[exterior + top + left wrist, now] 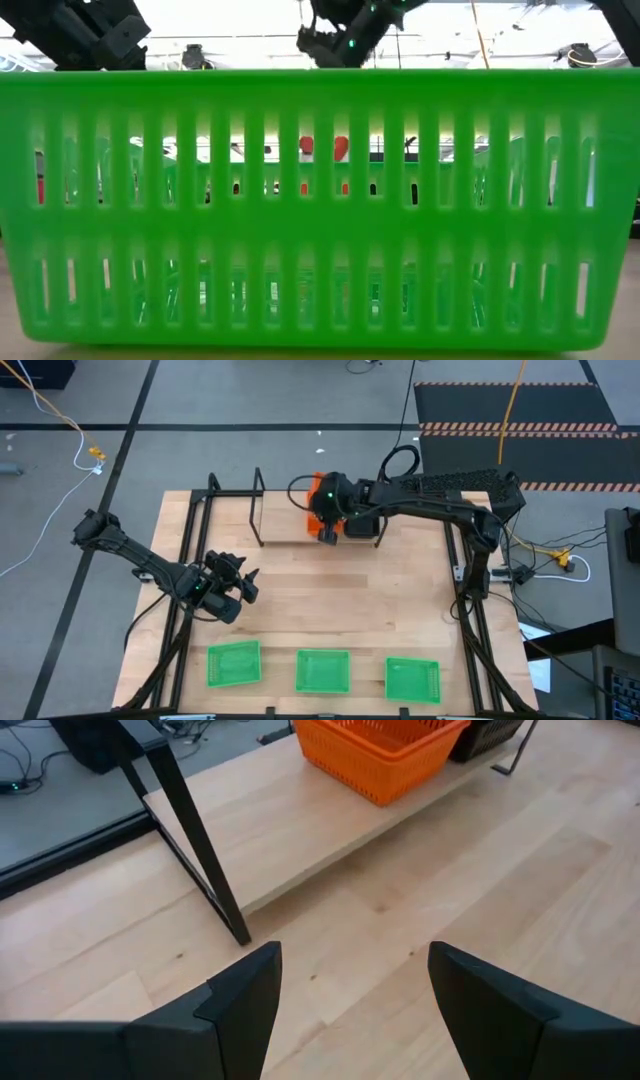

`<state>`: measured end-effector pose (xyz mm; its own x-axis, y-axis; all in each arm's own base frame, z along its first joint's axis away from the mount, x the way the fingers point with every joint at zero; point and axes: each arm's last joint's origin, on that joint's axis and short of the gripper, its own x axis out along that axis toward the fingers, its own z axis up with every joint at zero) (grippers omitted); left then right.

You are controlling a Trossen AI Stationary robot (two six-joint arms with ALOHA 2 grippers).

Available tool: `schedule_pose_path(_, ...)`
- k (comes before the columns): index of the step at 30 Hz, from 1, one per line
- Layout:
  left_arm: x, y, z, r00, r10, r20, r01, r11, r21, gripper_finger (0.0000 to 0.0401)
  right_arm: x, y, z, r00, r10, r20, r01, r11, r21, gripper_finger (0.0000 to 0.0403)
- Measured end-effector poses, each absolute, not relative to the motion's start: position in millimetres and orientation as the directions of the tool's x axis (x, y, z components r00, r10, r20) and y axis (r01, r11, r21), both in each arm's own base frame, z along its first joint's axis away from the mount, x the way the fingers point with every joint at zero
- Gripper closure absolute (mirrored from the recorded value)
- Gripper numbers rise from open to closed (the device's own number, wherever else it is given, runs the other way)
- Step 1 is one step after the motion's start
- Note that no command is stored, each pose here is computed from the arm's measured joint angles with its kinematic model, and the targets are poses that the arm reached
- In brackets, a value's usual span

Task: Stack baskets on shelf by color
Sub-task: Stack the orange bin on top of the orange bin on the shelf

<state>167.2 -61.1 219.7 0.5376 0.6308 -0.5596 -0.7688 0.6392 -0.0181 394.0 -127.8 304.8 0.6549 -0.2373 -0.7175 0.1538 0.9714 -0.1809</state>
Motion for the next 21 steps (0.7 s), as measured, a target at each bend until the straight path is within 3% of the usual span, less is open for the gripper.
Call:
schedule_pose_path(11, 167, -60, 220, 0.533, 0.635, -0.560, -0.773, 0.634, -0.016, 0.0146, 393, -128, 269, 0.636, -0.227, -0.738, 0.127, 0.974, -0.190, 0.0401)
schedule_pose_path(21, 167, -60, 220, 0.533, 0.634, -0.560, -0.772, 0.635, -0.016, 0.0146, 396, -127, 269, 0.673, -0.187, -0.715, 0.112, 0.982, -0.151, 0.0362)
